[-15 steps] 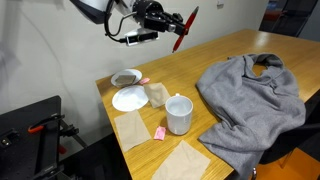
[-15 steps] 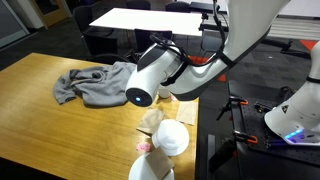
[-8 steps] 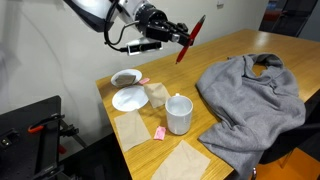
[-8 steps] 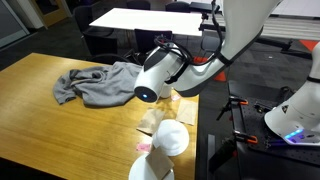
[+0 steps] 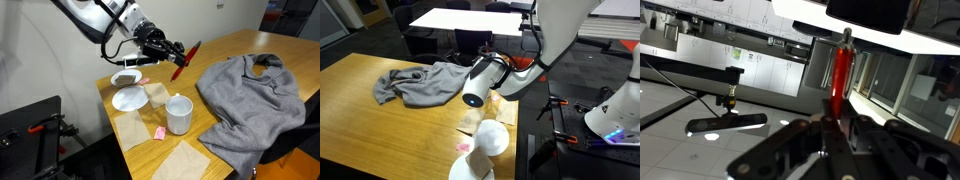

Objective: Put the red pen inside the white mug

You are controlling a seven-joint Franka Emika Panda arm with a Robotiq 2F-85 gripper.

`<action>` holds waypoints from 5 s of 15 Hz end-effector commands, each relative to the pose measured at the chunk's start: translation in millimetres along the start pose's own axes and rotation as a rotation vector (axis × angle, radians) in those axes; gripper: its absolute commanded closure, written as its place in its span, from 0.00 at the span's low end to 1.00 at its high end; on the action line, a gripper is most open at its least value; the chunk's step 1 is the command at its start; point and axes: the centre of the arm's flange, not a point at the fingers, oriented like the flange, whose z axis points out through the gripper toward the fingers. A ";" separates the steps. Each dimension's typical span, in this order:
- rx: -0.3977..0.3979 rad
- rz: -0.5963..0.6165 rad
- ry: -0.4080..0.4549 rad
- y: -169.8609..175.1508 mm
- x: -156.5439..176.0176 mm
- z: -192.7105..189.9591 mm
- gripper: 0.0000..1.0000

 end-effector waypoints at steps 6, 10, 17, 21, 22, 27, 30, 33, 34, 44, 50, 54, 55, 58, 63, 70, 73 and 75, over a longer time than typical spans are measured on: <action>0.010 0.032 0.009 3.9 -6.1 0.0 0.97; 0.017 0.070 0.008 4.8 -16.5 6.7 0.97; 0.050 0.068 0.031 -5.1 -45.3 16.9 0.97; 0.086 0.053 0.047 -13.1 -64.0 11.8 0.97; 0.093 0.050 0.053 -15.0 -68.2 10.6 0.97; 0.114 0.034 0.055 -21.4 -84.7 6.0 0.97; 0.117 0.018 0.053 -22.6 -96.0 5.5 0.97; 0.115 0.005 0.056 -22.0 -106.8 6.1 0.97; 0.114 0.001 0.058 -22.2 -110.2 6.5 0.97; 0.098 -0.042 0.065 -22.5 -138.5 8.4 0.32; 0.096 -0.028 0.054 -19.0 -130.5 5.8 0.00; 0.094 0.001 0.033 -12.2 -102.1 3.5 0.00; 0.095 0.013 0.029 -10.6 -92.8 2.9 0.00; 0.085 0.043 0.013 -3.5 -58.6 0.4 0.00; 0.081 0.089 0.007 21.1 3.2 -4.4 0.00; 0.095 0.182 -0.001 54.9 62.2 -10.2 0.00; 0.091 0.190 0.022 41.0 58.2 -12.6 0.00; 0.108 0.191 0.015 43.2 60.6 -18.8 0.00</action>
